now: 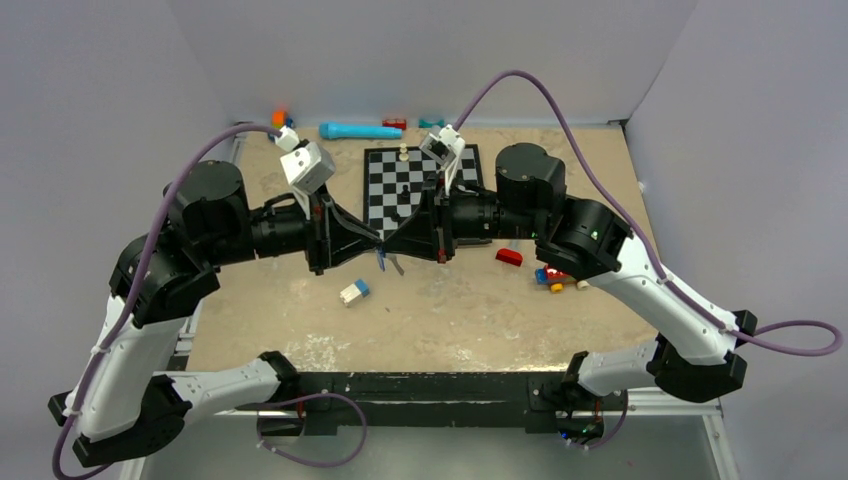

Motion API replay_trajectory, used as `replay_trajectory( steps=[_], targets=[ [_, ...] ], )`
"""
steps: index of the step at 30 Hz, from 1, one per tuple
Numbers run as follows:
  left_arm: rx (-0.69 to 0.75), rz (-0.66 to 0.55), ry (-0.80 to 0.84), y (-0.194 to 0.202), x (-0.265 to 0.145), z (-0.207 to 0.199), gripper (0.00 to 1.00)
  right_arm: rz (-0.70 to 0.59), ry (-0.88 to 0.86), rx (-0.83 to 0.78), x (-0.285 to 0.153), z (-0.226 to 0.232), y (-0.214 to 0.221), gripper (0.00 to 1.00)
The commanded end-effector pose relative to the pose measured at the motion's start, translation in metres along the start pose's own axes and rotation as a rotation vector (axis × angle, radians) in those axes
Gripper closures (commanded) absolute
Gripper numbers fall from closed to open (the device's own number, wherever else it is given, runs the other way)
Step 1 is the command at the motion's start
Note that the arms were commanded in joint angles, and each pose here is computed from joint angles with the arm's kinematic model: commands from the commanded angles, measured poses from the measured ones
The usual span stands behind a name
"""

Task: Remove the keys from the keyring

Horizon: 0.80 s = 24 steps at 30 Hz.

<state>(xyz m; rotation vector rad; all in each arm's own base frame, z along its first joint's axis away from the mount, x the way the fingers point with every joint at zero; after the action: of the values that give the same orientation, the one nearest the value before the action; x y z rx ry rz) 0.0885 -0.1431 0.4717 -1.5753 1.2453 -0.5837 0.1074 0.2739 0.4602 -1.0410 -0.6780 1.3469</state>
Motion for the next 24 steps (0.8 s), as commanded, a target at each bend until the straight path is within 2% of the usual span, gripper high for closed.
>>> replay_trajectory(
  steps=[1, 9, 19, 20, 24],
  targets=[
    [0.008, -0.012, 0.013, 0.0001, 0.0008, -0.0006, 0.84, -0.066, -0.052, -0.051, -0.0107, 0.0121, -0.0144, 1.00],
    [-0.005, -0.018, 0.028, 0.0003, 0.0026, -0.0014, 1.00, -0.077, -0.071, -0.060, -0.0127, 0.0142, -0.0148, 1.00],
    [-0.017, -0.047, 0.058, -0.0012, 0.0010, -0.0055, 1.00, -0.096, -0.083, -0.064, -0.0143, 0.0163, -0.0165, 1.00],
    [-0.019, -0.049, 0.060, -0.0010, 0.0008, -0.0058, 1.00, -0.098, -0.085, -0.062, -0.0141, 0.0165, -0.0165, 0.96],
    [-0.024, -0.072, 0.076, -0.0022, -0.0006, -0.0082, 1.00, -0.107, -0.085, -0.055, -0.0141, 0.0165, -0.0169, 0.65]
  ],
)
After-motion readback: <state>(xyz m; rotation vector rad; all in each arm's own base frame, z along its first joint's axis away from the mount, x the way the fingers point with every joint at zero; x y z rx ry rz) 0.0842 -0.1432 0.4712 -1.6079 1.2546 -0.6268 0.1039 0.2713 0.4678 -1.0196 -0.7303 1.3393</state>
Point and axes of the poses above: each gripper's point midway between its finger pads, its own x axis out along the fingers, its own z axis along the line the jaws close on, y = z × x, the point moved 9 cm from there along -x, back along the fingers, and after that the axes turned 6 degrees about -x, right-handed, at the moved point
